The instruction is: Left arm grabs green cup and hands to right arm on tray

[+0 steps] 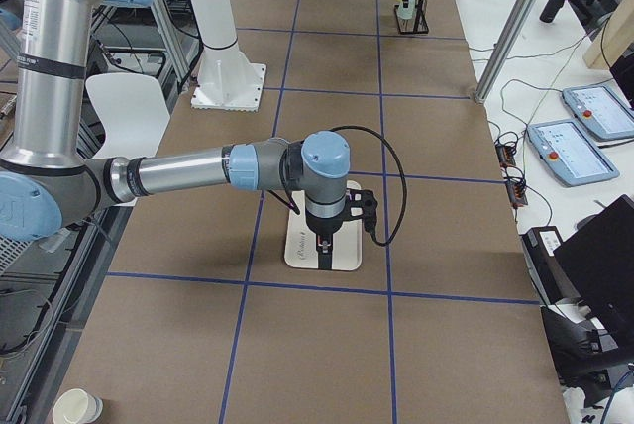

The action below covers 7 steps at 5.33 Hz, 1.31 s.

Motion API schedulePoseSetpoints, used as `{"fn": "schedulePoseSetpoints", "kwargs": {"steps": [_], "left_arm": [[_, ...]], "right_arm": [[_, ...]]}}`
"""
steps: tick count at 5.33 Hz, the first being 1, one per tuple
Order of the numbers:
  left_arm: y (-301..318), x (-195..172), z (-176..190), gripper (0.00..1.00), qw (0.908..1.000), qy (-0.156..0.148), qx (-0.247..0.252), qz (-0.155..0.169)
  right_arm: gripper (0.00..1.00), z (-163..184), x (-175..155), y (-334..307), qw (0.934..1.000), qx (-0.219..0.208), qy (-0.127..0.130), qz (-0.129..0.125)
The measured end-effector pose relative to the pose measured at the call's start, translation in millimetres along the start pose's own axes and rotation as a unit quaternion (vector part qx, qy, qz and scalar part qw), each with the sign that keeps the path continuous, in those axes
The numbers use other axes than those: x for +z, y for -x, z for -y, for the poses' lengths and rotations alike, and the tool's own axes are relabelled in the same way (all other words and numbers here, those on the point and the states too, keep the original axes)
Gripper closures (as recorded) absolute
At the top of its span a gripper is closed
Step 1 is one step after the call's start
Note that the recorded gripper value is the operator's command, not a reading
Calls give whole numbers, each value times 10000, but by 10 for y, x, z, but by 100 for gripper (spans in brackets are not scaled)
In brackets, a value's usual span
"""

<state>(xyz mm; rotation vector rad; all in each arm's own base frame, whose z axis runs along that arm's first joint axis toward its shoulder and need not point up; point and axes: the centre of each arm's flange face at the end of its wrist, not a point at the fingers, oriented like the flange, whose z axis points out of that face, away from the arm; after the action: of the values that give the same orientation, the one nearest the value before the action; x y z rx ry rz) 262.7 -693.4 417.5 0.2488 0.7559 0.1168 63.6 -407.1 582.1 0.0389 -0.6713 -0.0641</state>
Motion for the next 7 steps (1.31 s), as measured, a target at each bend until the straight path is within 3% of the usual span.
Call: {"fn": "schedulePoseSetpoints", "kwargs": {"steps": [1, 2, 3, 5, 7], "left_arm": [[19, 29, 3, 47, 10000, 11, -1, 6], [31, 43, 0, 77, 10000, 24, -6, 14], [54, 34, 0, 93, 10000, 24, 20, 23], [146, -139, 51, 96, 9999, -113, 101, 32], [141, -550, 25, 100, 9991, -394, 156, -65]], "right_arm": [[0, 0, 10, -8, 10000, 8, 10, 1], [0, 0, 12, -9, 10000, 8, 11, 1], [0, 3, 11, -9, 10000, 6, 7, 1], [0, 0, 10, -8, 10000, -2, 5, 1], [0, 3, 6, -4, 10000, -7, 1, 3]]}}
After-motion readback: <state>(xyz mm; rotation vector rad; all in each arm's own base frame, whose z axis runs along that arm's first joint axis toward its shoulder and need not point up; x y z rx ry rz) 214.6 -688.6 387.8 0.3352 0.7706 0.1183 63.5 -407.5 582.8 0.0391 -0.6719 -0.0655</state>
